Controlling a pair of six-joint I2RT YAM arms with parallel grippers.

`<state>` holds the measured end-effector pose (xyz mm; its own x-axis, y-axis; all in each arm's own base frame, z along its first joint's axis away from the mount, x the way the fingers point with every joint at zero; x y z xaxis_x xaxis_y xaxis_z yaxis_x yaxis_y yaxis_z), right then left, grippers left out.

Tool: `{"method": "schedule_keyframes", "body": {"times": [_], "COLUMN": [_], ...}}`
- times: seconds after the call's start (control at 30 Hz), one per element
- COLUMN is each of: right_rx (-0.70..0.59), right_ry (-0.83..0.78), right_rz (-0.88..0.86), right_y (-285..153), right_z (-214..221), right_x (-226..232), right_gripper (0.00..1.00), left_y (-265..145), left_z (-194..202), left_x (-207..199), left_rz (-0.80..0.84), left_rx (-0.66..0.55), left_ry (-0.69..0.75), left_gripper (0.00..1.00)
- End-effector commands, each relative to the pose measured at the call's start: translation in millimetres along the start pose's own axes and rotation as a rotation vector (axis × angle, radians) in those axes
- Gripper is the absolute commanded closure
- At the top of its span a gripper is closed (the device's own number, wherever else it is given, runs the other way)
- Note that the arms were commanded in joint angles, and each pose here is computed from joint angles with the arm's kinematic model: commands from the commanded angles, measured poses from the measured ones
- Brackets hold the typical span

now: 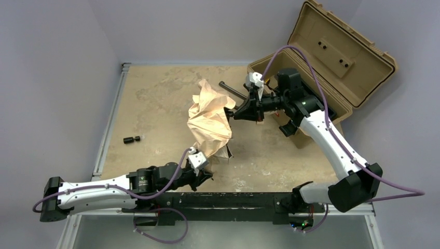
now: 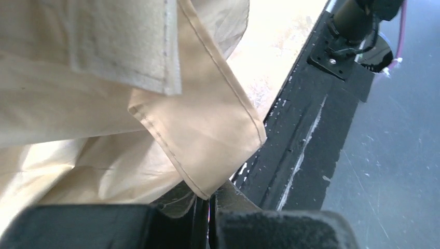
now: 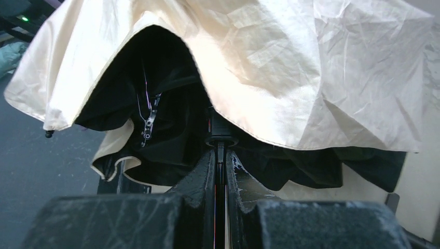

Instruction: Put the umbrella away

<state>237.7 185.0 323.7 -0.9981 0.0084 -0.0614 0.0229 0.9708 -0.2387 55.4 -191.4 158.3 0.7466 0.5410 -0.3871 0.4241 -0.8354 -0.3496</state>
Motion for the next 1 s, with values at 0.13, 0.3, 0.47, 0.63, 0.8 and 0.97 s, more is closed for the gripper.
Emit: {"method": "schedule_keyframes", "body": {"times": [0.13, 0.3, 0.47, 0.63, 0.8, 0.97], "right_rx": [-0.023, -0.018, -0.012, 0.012, 0.019, 0.008], "right_ry": [-0.162, -0.177, -0.177, -0.171, -0.164, -0.19], "right_rz": [0.08, 0.101, 0.092, 0.103, 0.091, 0.073], "right_y": [-26.0, -28.1, -27.1, -23.3, -19.8, -22.5], "right_z": [-29.6, -26.6, -26.4, -11.6, -2.3, -8.8], "right_x": [-4.0, -3.5, -7.0, -11.6, -14.1, -9.3], "right_gripper": [1.0, 1.0, 1.0, 1.0, 1.0, 1.0], "left_y": [-28.9, -34.4, -30.5, -39.2, -50.0, -46.8], "left_z": [-25.2, -26.5, -22.0, -35.5, -46.6, -29.2], "left_x": [-15.4, -18.6, -31.0, -57.3, -73.5, -59.2], "left_rz": [0.102, 0.139, 0.225, 0.387, 0.489, 0.403], "left_rx": [0.023, 0.016, 0.089, 0.149, 0.178, 0.218], "left_ry": [0.071, 0.054, 0.024, -0.023, -0.065, -0.082], "left_gripper": [1.0, 1.0, 1.0, 1.0, 1.0, 1.0]}}
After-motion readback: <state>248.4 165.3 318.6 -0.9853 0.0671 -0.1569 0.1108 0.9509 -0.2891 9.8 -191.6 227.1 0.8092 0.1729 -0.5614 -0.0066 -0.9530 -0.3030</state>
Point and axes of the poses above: each gripper's point midway between its finger pads, its own y axis out along the fingers, its own x axis along the line the jaws close on, z = x × y, the point moved 8 cm from there along -y, back along the fingers, and after that the axes turned 12 degrees about -y, right-handed, at the moved point
